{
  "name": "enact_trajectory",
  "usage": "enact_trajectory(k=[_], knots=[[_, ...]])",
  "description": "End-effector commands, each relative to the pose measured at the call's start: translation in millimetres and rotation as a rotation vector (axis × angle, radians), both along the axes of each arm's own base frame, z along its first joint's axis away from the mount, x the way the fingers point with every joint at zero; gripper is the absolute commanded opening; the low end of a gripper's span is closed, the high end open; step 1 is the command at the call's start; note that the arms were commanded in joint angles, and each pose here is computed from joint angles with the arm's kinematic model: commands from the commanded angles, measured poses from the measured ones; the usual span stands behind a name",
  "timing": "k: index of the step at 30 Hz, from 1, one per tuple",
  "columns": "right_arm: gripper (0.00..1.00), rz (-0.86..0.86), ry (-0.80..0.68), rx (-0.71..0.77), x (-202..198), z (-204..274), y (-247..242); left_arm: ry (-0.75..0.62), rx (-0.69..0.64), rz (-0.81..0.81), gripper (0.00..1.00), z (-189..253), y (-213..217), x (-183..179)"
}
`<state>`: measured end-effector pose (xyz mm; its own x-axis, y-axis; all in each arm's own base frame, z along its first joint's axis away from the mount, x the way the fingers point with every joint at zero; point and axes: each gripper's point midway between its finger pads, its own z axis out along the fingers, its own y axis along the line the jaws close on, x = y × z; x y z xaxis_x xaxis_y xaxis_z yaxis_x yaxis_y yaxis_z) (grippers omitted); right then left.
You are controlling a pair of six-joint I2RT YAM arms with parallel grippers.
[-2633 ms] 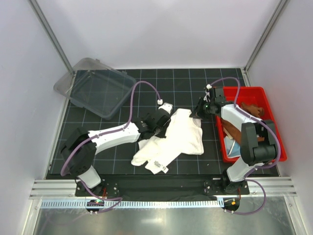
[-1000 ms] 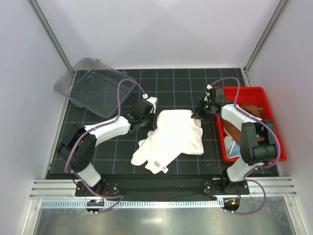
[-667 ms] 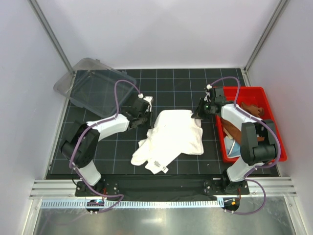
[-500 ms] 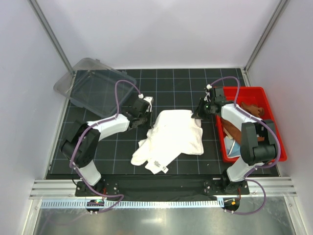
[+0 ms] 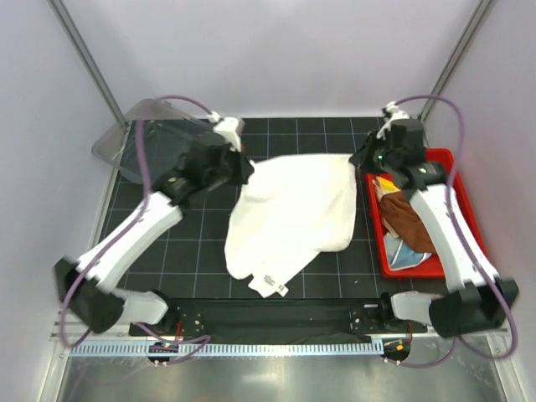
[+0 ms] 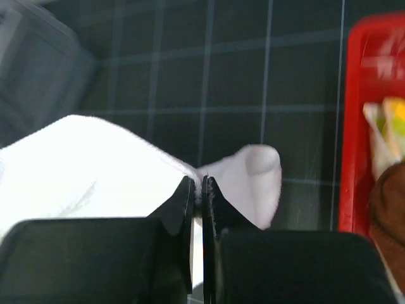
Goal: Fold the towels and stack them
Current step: Flatten out the crumpled towel
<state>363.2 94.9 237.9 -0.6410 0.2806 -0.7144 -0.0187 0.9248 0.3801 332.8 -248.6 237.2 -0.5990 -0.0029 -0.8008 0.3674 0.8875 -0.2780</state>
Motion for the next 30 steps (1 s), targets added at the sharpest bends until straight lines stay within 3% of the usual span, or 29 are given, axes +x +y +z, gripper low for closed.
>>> enact_trajectory(k=[1,7,12,15,20,24,30], knots=[[0.01,0.012,-0.320,0.008,-42,123,-8,-0.245,-0.164,-0.084,0.00,128,18,-44],[0.01,0.079,-0.742,0.158,-143,263,-5,-0.470,-0.469,-0.194,0.00,255,48,-133],[0.01,0.146,-1.114,0.295,-233,364,-6,-0.534,-0.679,-0.350,0.00,327,53,-192],[0.01,0.188,-1.190,0.372,-261,390,-3,-0.550,-0.733,-0.403,0.00,354,55,-210],[0.01,0.122,-1.196,0.335,-256,394,-13,-0.598,-0.703,-0.355,0.00,372,67,-210],[0.01,0.239,-1.186,0.320,-270,401,2,-0.562,-0.709,-0.377,0.00,373,61,-211],[0.01,0.320,-1.203,0.350,-315,395,8,-0.512,-0.820,-0.478,0.00,382,63,-246]])
